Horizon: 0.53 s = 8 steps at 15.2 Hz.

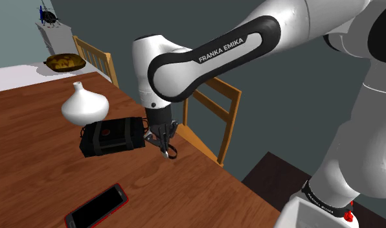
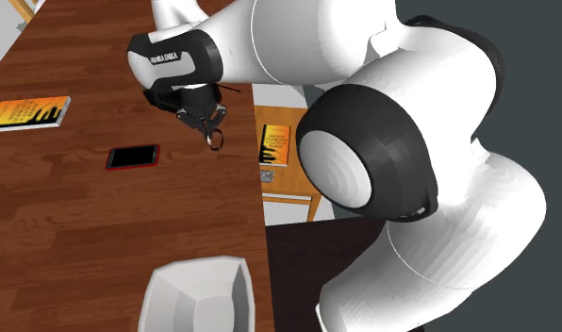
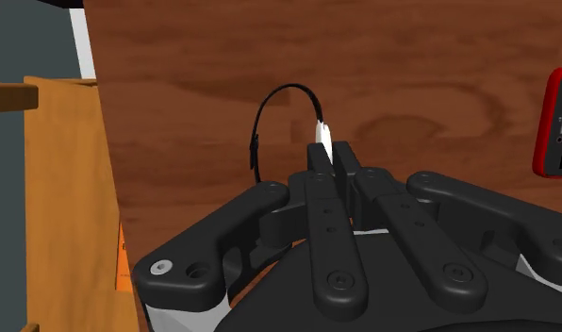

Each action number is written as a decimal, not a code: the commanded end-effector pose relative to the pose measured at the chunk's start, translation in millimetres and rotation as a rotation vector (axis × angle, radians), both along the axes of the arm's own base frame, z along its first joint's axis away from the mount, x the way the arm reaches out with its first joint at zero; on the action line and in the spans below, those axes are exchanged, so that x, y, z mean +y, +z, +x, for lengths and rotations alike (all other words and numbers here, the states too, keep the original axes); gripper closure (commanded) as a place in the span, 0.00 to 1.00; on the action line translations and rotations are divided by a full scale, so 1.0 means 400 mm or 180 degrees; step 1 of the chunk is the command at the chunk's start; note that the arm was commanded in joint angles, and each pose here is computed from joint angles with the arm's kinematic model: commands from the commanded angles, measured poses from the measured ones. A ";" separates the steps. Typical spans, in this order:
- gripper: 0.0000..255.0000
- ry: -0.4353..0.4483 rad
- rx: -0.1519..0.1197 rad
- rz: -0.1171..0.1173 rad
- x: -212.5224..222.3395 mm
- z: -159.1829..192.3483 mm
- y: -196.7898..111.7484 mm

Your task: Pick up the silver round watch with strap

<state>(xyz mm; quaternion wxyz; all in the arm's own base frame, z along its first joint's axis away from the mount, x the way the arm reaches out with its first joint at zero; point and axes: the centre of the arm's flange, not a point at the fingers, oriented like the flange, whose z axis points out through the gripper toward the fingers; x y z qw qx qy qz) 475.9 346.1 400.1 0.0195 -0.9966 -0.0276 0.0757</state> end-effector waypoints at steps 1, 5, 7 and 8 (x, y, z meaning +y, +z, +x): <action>1.00 0.0000 0.0001 -0.0001 0.000 -0.004 0.026; 1.00 0.0000 0.0001 -0.0001 0.000 -0.004 0.079; 1.00 0.0000 0.0001 -0.0001 0.000 -0.004 0.105; 1.00 0.0000 0.0001 -0.0001 0.000 -0.004 0.118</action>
